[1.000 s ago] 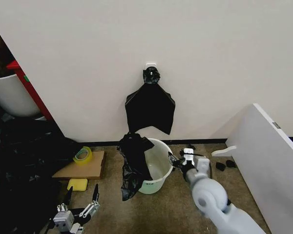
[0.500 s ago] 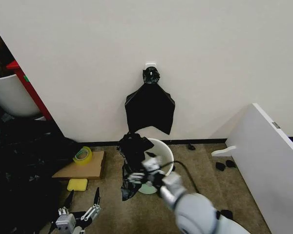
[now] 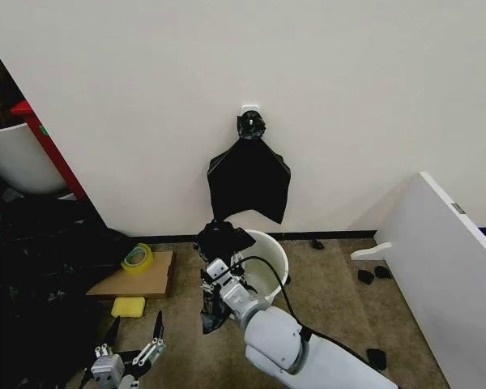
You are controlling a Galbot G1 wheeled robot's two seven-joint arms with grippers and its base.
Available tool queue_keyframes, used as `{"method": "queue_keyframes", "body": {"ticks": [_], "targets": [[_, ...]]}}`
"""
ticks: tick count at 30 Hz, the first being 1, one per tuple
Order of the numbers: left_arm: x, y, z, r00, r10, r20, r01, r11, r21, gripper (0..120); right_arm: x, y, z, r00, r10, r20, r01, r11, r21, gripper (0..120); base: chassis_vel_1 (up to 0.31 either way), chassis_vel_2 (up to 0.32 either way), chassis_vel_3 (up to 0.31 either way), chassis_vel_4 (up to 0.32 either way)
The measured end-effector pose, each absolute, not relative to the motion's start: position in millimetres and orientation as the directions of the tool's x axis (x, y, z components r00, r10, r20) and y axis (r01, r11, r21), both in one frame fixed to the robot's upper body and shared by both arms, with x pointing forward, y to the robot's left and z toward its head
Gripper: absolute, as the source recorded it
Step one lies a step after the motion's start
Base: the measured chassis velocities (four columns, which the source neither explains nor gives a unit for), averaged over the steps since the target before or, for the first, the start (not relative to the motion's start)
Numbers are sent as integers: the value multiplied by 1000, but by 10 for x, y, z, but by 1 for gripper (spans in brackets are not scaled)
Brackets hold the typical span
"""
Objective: Place the garbage bag over the trash bin.
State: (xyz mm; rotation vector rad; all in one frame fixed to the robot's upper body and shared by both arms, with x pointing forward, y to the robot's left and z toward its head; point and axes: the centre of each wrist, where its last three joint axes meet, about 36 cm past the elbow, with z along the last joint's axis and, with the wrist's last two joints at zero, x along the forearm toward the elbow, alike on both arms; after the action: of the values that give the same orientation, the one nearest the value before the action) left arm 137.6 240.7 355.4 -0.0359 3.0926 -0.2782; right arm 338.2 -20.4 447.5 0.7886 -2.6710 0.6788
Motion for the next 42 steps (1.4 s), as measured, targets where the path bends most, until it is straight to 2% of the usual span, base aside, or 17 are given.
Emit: {"method": "queue_keyframes", "body": {"ticks": [2, 4, 7, 10, 12, 14, 16, 19, 24, 29, 34, 42], "targets": [[1388, 2408, 3555, -999, -26, -35, -19, 983, -182, 99, 3392, -196, 4463, -814, -436, 384, -567, 741, -360, 52, 0, 0, 0, 0], [1391, 2410, 3556, -999, -26, -36, -19, 983, -182, 99, 3395, -195, 4457, -811, -436, 390, -569, 742, -354, 50, 0, 0, 0, 0], [1399, 2412, 3557, -999, -27, -36, -19, 982, -185, 99, 3400, -207, 4412, -806, -431, 405, -572, 742, -350, 35, 0, 0, 0, 0], [1403, 2413, 3557, -999, -28, -37, -20, 982, -187, 100, 3407, -213, 4396, -809, -423, 408, -567, 745, -351, 29, 0, 0, 0, 0], [1408, 2414, 3558, -999, -28, -38, -20, 982, -188, 100, 3430, -226, 4395, -818, -408, 406, -551, 757, -352, 16, 0, 0, 0, 0], [1409, 2415, 3558, -999, -28, -38, -20, 982, -188, 99, 3439, -233, 4399, -821, -403, 404, -546, 761, -351, 14, 0, 0, 0, 0], [1414, 2406, 3568, -999, -24, -36, -17, 982, -190, 99, 3474, -274, 4410, -834, -380, 400, -522, 779, -348, 4, 0, 0, 0, 0], [1422, 2374, 3584, -999, -19, -32, -12, 981, -196, 99, 3496, -344, 4432, -844, -356, 401, -497, 801, -334, 0, 0, 0, 0, 0], [1452, 2254, 3644, -1000, 0, -20, 4, 976, -218, 99, 3519, -538, 4479, -856, -313, 412, -451, 840, -300, 0, 0, 0, 0, 0], [1680, 2104, 3770, -996, 83, -28, 87, 971, -224, 99, 3495, -764, 4482, -863, -279, 421, -418, 863, -284, 0, 0, 0, 0, 0], [1980, 2046, 3895, -987, 157, -34, 161, 970, -183, 99, 3467, -797, 4456, -864, -275, 422, -412, 868, -276, 0, 0, 0, 0, 0], [2188, 2080, 4021, -979, 202, -7, 200, 966, -163, 99, 3444, -691, 4410, -857, -318, 406, -434, 870, -234, 0, 0, 0, 0, 0]]}}
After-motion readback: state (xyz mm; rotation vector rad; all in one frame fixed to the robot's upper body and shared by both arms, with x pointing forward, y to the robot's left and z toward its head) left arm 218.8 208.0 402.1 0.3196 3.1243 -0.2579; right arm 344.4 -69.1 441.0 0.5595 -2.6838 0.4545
